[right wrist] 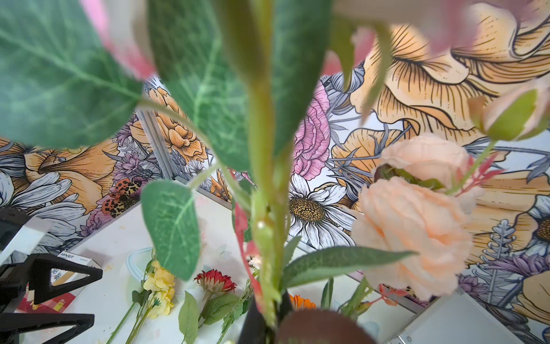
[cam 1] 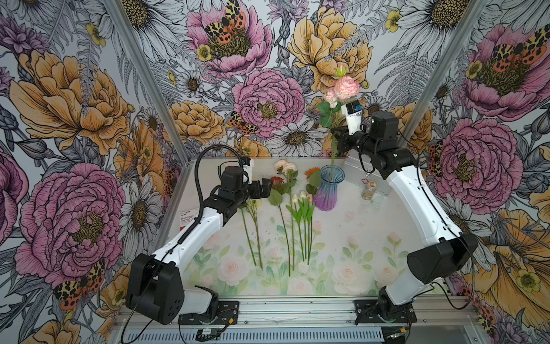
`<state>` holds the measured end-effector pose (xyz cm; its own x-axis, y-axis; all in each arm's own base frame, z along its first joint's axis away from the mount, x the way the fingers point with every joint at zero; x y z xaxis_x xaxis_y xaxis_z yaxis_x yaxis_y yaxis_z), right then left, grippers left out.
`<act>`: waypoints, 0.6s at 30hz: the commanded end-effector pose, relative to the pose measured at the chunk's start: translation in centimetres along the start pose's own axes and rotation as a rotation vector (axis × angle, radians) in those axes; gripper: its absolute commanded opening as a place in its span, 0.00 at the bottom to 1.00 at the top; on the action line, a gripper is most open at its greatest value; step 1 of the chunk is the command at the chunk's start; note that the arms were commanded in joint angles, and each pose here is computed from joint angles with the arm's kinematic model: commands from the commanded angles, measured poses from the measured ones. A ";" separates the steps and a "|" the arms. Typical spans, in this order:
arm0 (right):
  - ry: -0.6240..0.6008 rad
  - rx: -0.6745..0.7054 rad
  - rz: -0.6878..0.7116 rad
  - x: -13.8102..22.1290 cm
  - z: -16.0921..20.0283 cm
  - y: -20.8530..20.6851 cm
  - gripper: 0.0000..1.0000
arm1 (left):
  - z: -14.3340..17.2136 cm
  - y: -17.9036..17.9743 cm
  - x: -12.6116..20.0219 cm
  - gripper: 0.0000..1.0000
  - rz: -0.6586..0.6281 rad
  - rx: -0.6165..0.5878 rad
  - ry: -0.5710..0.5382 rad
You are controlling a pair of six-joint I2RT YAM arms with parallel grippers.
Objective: Place the pink flowers into the vase
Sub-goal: Place the flower in the vase.
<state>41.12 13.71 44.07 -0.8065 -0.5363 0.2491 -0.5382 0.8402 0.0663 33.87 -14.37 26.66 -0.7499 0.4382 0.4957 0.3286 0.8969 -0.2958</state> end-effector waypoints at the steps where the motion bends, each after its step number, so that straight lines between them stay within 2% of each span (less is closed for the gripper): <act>1: -0.009 0.015 -0.010 -0.8 0.2 0.1 0.00 | -0.9 -0.6 0.0 0.99 0.006 -0.028 -0.013; 11: 0.039 -0.002 0.007 -2.2 1.9 -0.5 0.00 | -0.3 -0.4 -0.7 0.99 -0.005 -0.025 0.016; 18: 0.048 -0.015 0.016 -2.4 2.2 -0.6 0.10 | -0.1 -0.4 -1.5 0.99 -0.007 -0.028 0.042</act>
<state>42.49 13.93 42.09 -0.8044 -0.5234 0.2811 -0.5257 0.8475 0.0739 34.60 -14.97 25.31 -0.7203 0.4337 0.5413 0.3208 0.9002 -0.2944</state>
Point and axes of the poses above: each gripper's point midway between its finger pads, its own x axis back along the fingers, its own y axis along the line the jaws close on, z = x × y, the point moved 7 cm from there along x, back along the fingers, and after that the axes turned 3 degrees about -x, right-handed, at the moved point
